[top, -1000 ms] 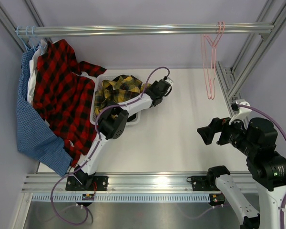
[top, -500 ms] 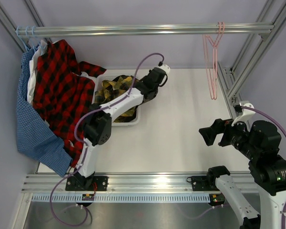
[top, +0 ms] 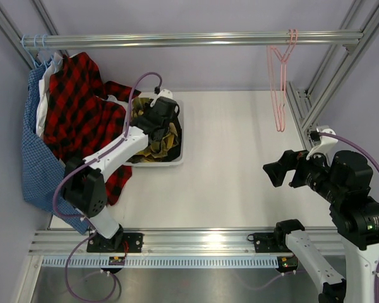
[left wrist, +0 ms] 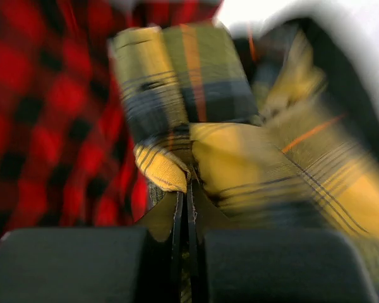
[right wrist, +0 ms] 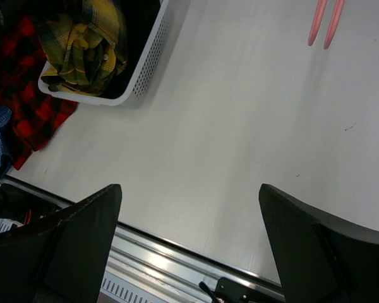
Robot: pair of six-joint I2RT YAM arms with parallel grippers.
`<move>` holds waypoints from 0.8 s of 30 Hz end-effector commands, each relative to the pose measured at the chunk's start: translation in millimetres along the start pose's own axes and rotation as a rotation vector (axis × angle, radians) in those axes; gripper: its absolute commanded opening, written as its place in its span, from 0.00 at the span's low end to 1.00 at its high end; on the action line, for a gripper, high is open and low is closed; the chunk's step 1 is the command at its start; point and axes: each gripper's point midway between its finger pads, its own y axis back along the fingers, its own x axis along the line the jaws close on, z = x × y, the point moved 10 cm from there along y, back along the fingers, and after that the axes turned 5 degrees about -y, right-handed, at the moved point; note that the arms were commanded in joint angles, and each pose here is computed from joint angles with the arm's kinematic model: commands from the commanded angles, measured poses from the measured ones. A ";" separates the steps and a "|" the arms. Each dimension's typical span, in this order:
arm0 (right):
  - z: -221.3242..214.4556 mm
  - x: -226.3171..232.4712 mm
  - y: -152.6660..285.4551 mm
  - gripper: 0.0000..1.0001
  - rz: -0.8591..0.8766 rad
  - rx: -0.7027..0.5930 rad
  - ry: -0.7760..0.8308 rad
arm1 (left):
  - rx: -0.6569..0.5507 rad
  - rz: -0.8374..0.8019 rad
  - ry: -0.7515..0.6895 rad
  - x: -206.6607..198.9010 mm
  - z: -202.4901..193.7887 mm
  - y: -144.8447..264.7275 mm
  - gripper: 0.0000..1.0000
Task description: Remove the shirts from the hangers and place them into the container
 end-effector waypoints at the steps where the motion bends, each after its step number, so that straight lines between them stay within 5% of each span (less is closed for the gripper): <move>1: 9.7 5.4 1.7 1.00 0.042 -0.024 0.021 | 0.167 -0.026 0.083 -11.4 -46.0 -28.1 0.00; 6: 11.3 4.9 -1.5 0.99 0.038 -0.015 0.016 | 0.337 -0.135 0.100 -56.1 -78.5 -63.0 0.00; 20: 9.8 4.2 -21.0 0.99 0.062 0.021 -0.055 | 0.540 -0.327 0.115 -117.2 -103.8 -95.0 0.01; 24: 12.4 5.5 -19.1 0.99 0.066 0.010 -0.052 | 0.471 -0.284 0.152 -91.5 -88.9 -76.8 0.22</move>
